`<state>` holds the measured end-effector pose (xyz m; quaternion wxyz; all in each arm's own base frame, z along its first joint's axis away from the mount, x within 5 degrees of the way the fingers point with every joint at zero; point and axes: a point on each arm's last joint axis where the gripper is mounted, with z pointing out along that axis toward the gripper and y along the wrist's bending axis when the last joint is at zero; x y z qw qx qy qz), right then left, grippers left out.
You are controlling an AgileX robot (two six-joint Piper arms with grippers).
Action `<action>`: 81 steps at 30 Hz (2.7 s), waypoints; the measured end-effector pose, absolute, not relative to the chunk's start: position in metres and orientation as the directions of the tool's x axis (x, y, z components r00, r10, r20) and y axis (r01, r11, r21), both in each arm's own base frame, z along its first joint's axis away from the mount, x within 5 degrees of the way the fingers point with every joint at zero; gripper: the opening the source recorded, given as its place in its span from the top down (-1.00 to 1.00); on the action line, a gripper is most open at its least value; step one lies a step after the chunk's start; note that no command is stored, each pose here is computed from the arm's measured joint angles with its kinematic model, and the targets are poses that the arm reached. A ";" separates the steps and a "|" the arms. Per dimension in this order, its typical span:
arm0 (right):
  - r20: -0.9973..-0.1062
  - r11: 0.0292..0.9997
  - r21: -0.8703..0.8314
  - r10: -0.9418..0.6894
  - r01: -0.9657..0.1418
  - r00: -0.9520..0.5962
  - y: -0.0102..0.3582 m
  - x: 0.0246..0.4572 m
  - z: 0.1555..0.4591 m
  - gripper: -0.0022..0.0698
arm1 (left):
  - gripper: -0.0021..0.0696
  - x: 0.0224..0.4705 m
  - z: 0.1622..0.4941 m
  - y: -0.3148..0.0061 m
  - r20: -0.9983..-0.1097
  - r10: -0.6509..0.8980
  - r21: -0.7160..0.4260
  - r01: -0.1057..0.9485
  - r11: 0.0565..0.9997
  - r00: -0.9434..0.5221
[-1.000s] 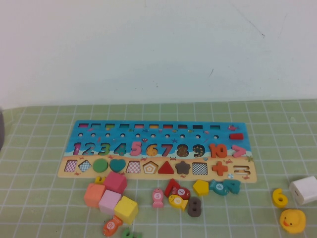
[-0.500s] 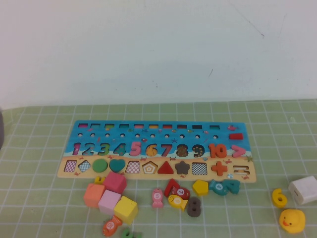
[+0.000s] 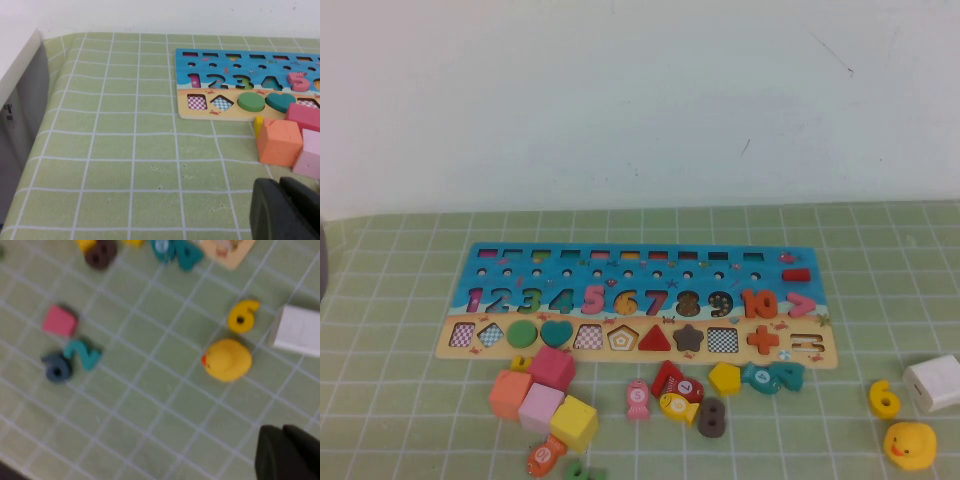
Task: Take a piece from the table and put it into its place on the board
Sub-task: Pick up the "number 6"
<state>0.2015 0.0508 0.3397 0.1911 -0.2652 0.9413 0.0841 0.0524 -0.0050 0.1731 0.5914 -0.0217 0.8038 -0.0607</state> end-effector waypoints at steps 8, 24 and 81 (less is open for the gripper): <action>-0.159 0.812 -0.123 -0.583 -0.570 -0.797 0.109 0.247 0.312 0.94 | 0.95 0.052 0.173 -0.005 -0.948 -0.107 -0.123 0.037 0.992 -0.300; -0.094 0.928 -0.001 -0.372 -0.373 -0.923 0.151 0.287 0.217 0.34 | 0.95 0.052 0.173 -0.005 -0.948 -0.107 -0.123 0.037 0.992 -0.300; -0.025 0.978 -0.094 -0.191 -0.188 -0.981 0.125 0.325 0.135 0.18 | 0.95 0.052 0.173 -0.005 -0.948 -0.107 -0.123 0.037 0.992 -0.300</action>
